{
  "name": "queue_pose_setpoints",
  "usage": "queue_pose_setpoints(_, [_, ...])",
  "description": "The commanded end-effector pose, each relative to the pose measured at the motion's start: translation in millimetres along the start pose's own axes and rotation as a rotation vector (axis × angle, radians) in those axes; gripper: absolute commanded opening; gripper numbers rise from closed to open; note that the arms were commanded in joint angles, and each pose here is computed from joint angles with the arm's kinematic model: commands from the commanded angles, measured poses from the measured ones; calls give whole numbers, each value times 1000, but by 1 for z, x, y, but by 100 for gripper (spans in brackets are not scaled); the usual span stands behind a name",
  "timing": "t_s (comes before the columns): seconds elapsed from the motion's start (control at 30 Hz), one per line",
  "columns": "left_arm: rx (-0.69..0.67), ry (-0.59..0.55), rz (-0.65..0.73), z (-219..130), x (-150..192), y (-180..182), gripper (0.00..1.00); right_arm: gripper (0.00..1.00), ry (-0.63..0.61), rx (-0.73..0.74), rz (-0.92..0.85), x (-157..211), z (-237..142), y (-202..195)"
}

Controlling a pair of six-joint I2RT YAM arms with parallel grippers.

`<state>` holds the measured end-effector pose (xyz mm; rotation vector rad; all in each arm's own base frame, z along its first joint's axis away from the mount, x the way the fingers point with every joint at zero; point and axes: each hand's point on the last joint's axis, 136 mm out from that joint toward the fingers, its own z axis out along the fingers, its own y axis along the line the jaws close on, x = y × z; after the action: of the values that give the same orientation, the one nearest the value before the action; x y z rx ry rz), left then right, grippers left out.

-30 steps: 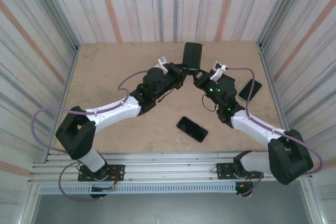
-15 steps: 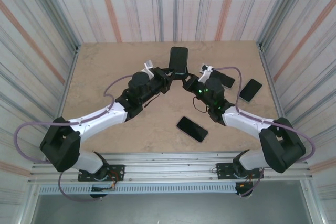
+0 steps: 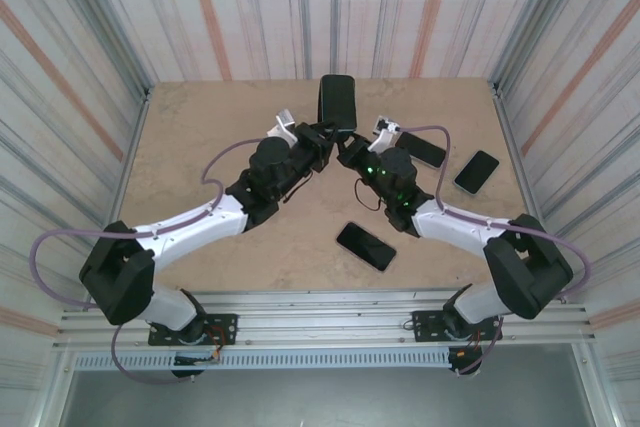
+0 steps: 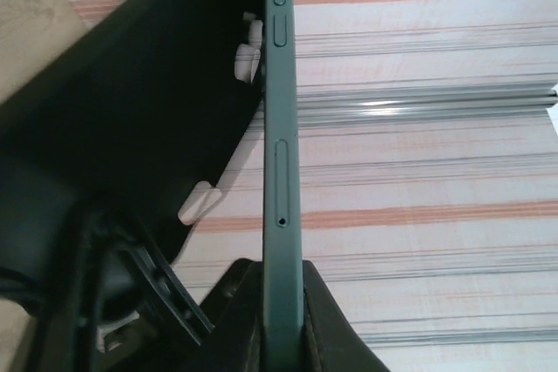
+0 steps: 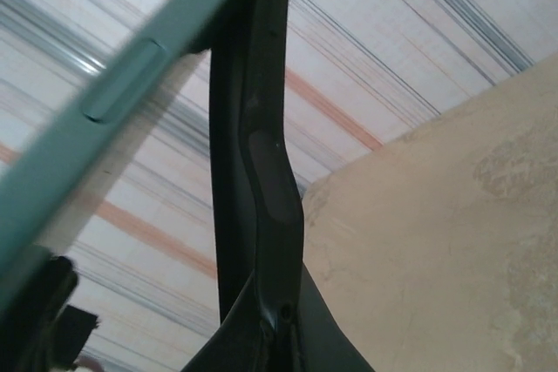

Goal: Take the phone out of the phone case

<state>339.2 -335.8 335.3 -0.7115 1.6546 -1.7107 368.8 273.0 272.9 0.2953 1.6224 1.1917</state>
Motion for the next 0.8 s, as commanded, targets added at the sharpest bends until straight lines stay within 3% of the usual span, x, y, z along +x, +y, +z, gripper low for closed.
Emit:
queue_pose_setpoints(0.0, [156, 128, 31, -8, 40, -58, 0, 0, -58, -25, 20, -5, 9, 7])
queue_pose_setpoints(0.2, [92, 90, 88, -25, 25, -47, 0, 0, -84, 40, 23, -14, -6, -16])
queue_pose_setpoints(0.4, [31, 72, 143, -38, -13, -34, 0, 0, -17, 112, 33, -10, -6, -39])
queue_pose_setpoints(0.77, [-110, 80, 106, -62, -104, 55, 0, 0, 139, 206, 137, 47, 28, -70])
